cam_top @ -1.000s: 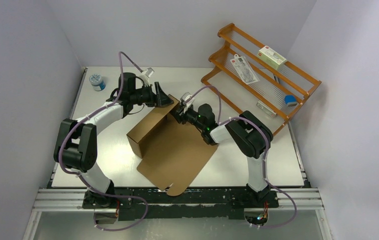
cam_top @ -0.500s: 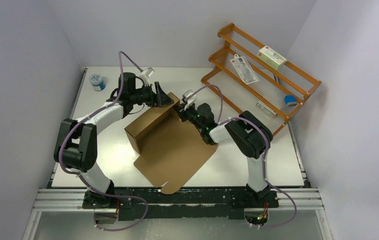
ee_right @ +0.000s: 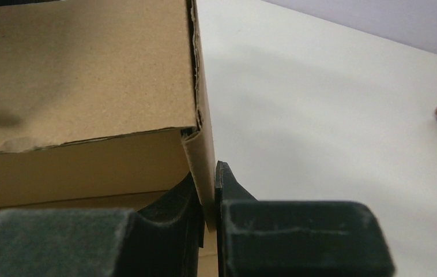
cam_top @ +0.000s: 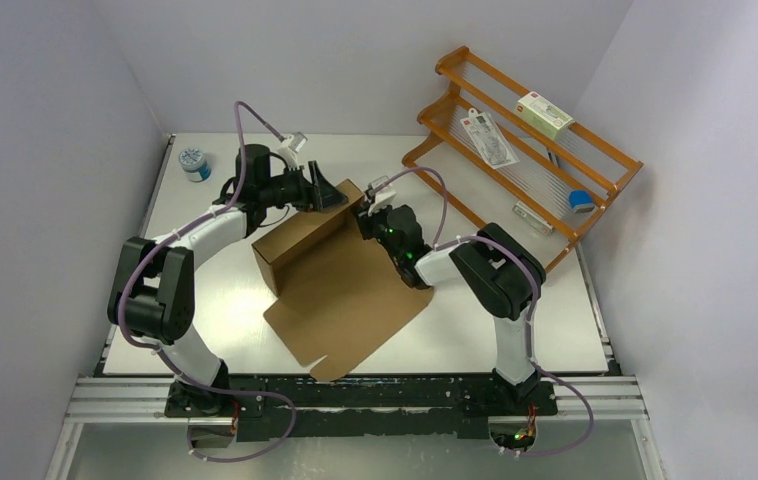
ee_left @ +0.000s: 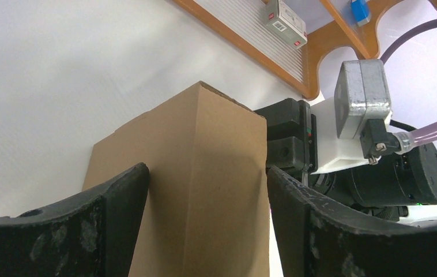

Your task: Fold the paper box

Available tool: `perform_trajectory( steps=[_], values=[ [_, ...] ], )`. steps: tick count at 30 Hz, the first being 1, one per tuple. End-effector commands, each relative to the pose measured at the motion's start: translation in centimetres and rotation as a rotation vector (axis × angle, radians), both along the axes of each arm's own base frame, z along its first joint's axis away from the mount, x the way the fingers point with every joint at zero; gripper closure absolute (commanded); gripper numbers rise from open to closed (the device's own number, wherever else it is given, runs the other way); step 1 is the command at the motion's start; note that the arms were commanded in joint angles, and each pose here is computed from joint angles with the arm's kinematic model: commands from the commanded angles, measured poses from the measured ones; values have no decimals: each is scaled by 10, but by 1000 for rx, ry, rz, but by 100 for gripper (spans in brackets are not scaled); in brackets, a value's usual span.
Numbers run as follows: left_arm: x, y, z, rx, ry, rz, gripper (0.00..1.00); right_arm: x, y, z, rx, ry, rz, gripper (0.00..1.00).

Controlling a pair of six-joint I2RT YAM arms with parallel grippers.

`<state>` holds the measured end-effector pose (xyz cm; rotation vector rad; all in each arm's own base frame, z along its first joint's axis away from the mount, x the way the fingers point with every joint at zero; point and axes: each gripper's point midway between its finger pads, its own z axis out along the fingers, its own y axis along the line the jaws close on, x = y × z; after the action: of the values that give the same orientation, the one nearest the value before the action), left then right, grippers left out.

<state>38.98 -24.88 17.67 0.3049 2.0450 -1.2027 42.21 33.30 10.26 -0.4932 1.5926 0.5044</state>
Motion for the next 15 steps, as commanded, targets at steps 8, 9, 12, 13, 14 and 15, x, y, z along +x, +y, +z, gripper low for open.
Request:
perform_trajectory(
  steps=[8,9,12,13,14,15],
  values=[
    [-34,-24,4,-88,68,-148,23,25,-34,9,-9,-54,-296,88],
    [-33,-24,4,-88,68,-148,23,25,-34,9,-5,-59,-302,85],
    [-33,-24,3,-85,70,-150,23,26,-34,6,-8,-56,-317,82],
    [-33,-25,4,-86,70,-150,23,27,-37,5,-3,-49,-339,83],
    [-33,-25,5,-89,66,-150,23,28,-40,3,6,-35,-365,85],
    [-33,-25,5,-90,66,-150,23,29,-43,2,15,-26,-384,85]
  ],
)
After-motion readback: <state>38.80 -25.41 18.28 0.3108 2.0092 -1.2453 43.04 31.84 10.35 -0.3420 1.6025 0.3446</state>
